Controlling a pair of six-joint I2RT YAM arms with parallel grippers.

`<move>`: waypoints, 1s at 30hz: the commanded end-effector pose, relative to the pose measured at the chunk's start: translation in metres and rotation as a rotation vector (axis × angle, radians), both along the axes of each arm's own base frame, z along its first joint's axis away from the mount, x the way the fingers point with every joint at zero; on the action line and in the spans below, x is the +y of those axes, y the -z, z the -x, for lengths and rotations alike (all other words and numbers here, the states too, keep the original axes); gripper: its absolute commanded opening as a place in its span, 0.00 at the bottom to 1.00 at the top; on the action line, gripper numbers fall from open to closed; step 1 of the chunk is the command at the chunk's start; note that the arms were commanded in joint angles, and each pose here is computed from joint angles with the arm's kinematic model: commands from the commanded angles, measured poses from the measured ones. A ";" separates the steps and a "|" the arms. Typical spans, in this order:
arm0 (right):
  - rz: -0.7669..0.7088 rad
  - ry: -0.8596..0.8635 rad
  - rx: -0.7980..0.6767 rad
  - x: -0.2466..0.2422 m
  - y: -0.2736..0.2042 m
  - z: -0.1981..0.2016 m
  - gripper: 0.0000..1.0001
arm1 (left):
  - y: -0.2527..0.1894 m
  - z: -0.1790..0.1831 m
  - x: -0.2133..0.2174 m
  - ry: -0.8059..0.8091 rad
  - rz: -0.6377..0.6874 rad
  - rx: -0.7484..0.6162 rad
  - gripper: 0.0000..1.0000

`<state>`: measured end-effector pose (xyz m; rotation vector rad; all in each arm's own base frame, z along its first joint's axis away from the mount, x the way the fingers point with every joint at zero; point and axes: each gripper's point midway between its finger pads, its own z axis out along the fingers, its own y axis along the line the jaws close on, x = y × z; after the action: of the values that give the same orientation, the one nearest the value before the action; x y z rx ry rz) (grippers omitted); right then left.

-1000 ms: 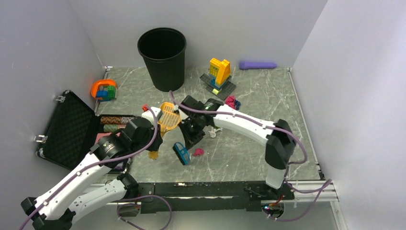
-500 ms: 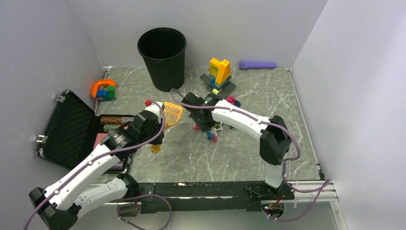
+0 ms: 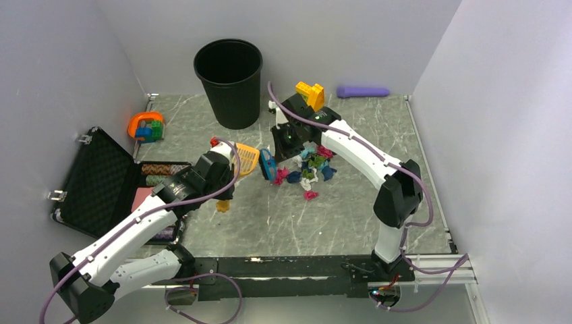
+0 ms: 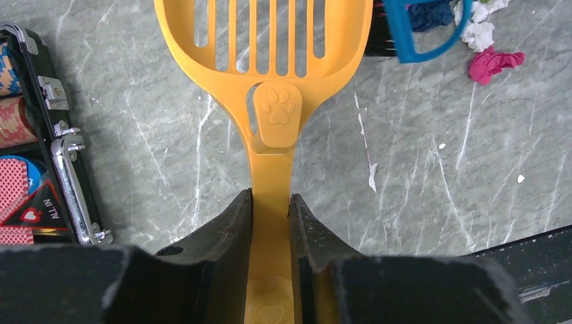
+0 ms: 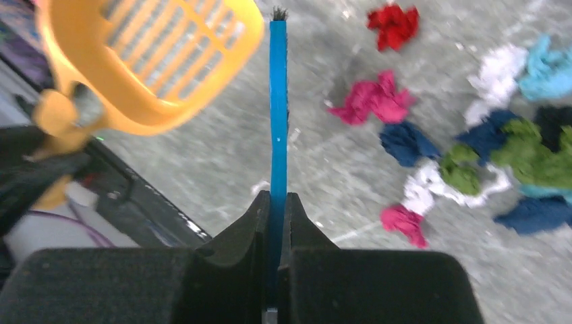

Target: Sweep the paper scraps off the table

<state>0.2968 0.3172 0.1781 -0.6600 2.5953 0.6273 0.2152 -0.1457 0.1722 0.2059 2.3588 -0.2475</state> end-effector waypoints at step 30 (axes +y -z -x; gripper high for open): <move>0.278 0.478 -0.052 -0.111 -0.042 -0.072 0.00 | 0.067 0.010 -0.057 0.295 -0.028 0.317 0.20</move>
<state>0.3713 0.2389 0.1864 -0.1204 2.7361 0.2545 0.2086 -0.1837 0.0968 0.4505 2.6357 -0.2975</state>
